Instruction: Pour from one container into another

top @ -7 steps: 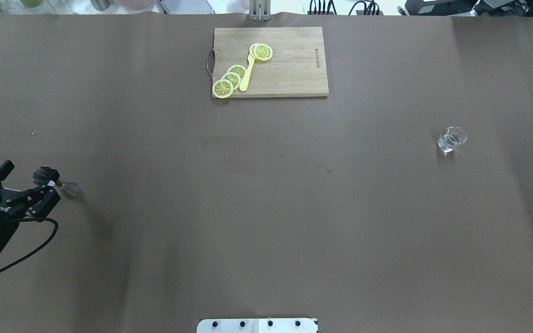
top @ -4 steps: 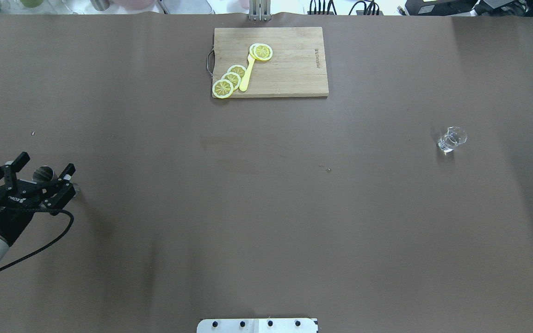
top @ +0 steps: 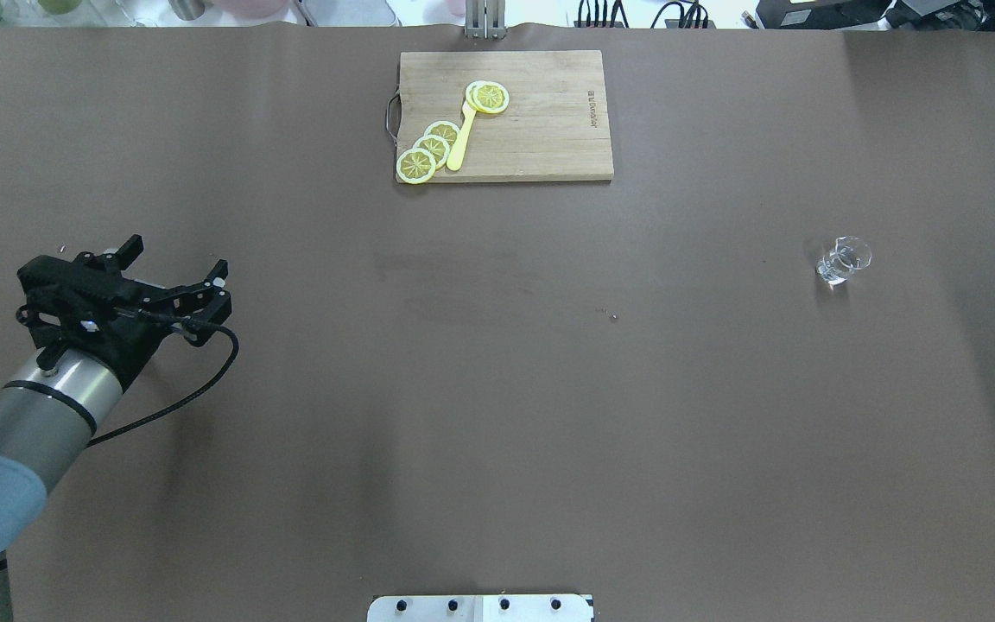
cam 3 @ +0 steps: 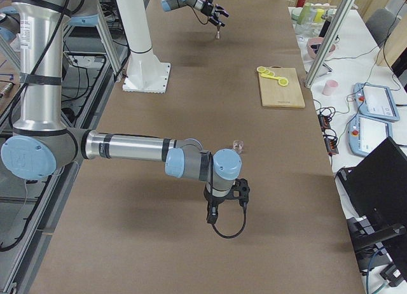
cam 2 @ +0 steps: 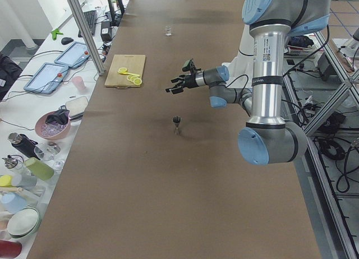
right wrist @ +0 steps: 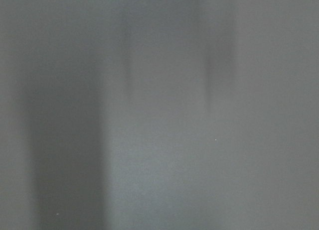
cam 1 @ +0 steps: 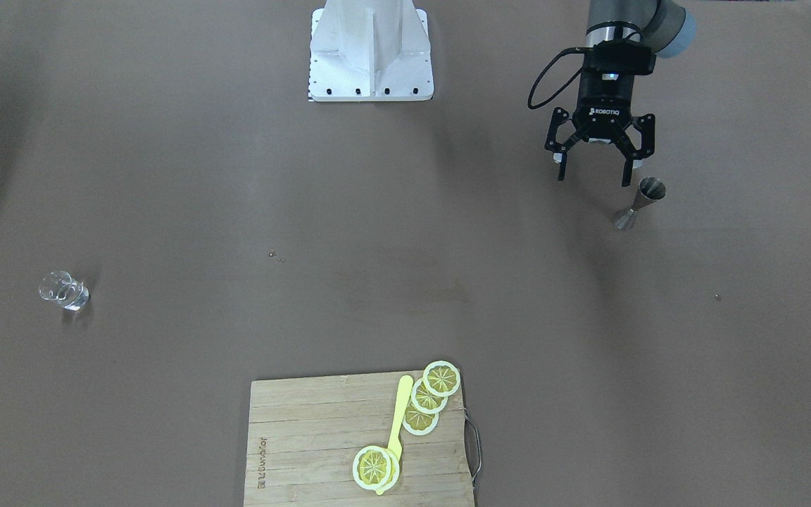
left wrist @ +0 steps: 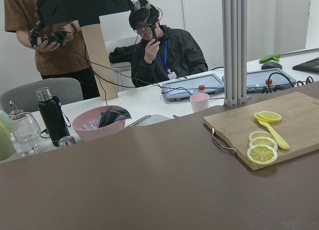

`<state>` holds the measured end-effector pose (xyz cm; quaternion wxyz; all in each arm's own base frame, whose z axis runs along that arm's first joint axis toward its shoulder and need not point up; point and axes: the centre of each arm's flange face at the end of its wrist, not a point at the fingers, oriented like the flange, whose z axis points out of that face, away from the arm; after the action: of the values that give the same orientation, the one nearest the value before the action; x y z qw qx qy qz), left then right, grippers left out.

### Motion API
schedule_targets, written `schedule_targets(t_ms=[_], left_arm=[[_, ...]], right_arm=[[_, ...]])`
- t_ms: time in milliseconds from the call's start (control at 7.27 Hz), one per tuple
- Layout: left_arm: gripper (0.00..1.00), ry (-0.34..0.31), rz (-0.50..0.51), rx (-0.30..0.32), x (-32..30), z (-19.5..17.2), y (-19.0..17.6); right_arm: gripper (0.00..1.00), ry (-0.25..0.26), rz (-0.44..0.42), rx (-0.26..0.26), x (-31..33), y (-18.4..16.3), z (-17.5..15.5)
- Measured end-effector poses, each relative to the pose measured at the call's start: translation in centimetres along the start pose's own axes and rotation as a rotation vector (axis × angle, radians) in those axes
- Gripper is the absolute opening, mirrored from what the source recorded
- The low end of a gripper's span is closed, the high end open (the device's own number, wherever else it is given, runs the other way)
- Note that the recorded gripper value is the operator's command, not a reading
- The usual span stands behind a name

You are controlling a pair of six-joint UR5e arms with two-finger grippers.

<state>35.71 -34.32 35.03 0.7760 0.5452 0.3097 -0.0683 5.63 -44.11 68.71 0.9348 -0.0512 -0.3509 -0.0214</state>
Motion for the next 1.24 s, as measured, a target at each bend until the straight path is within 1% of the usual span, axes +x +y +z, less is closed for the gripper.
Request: schedule_targets(t_ms=[275, 688, 963, 1239], left_arm=[[0.98, -0.008, 0.024, -0.085, 2.1, 2.9, -3.3], [0.98, -0.004, 0.03, -0.254, 3.3, 7.3, -8.0], [0.98, -0.023, 0.033, -0.379, 3.5, 9.7, -10.2], [0.98, -0.015, 0.016, -0.525, 3.0, 11.1, -11.0]], right_arm=[[1.0, -0.003, 0.0, 0.0, 0.0, 0.0, 0.0], [1.0, -0.005, -0.004, 0.002, -0.1, 0.0, 0.0], [1.0, -0.006, -0.01, 0.004, -0.2, 0.0, -0.1], [1.0, -0.009, -0.015, 0.006, -0.3, 0.0, -0.3]])
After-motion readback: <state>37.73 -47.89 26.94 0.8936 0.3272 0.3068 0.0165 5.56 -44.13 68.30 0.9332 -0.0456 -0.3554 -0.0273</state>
